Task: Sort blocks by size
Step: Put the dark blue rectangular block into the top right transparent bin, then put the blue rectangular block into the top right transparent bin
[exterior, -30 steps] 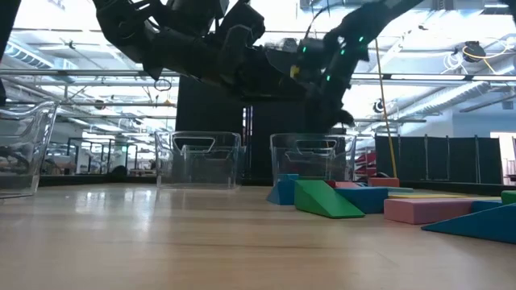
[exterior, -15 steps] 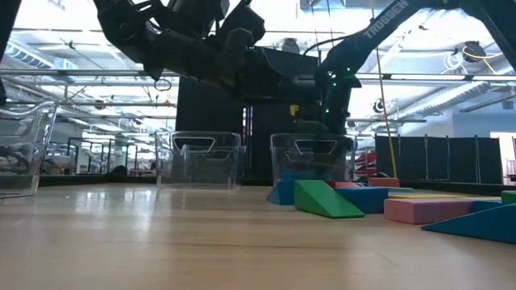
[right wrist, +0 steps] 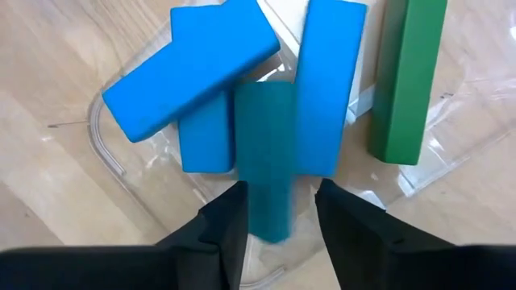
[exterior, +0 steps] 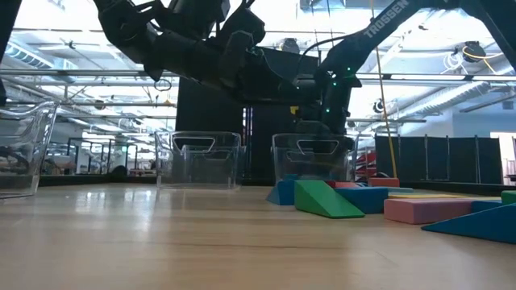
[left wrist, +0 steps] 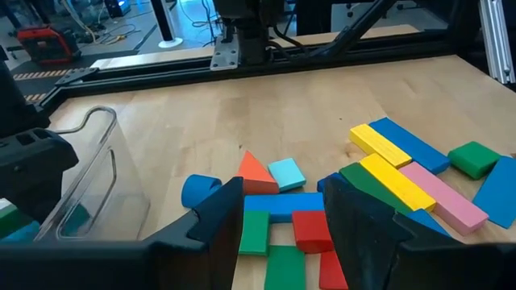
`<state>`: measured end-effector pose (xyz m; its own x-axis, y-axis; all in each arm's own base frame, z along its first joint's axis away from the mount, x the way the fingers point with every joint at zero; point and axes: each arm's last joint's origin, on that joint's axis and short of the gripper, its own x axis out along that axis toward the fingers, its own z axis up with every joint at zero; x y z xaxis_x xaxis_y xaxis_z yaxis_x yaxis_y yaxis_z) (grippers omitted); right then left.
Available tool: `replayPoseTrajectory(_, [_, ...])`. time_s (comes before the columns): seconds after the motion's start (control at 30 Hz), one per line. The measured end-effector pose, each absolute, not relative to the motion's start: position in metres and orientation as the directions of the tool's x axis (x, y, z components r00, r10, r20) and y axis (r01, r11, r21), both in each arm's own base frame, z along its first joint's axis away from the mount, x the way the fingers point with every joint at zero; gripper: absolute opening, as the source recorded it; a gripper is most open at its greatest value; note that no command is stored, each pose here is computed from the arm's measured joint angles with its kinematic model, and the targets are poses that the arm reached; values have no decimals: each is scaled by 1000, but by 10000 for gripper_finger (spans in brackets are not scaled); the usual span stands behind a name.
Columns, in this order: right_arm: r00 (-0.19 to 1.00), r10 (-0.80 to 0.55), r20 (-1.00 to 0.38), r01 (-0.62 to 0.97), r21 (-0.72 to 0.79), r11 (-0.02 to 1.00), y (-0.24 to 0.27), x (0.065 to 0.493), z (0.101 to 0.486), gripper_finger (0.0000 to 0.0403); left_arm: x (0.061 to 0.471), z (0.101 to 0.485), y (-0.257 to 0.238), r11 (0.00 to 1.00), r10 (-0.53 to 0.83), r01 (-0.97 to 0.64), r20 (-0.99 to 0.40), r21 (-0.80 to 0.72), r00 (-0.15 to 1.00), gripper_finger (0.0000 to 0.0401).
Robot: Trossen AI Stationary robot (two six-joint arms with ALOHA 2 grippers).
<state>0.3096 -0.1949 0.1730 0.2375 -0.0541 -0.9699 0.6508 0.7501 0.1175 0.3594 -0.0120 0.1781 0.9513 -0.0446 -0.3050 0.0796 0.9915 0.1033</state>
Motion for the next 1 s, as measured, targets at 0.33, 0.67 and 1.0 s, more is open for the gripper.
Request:
replayPoseTrajectory(0.33, [246, -62, -967, 647, 116, 754, -194, 309, 177, 168, 359, 178, -12, 987, -45, 89, -309, 132, 950, 173])
replayPoseTrajectory(0.67, [378, -146, -914, 589, 116, 799, -174, 293, 242, 168, 359, 177, -12, 983, -45, 99, -316, 157, 948, 173])
replayPoseTrajectory(1.0, [341, -214, -915, 574, 23, 818, -136, 264, 288, 169, 359, 176, -14, 974, -89, 150, -327, 169, 941, 173])
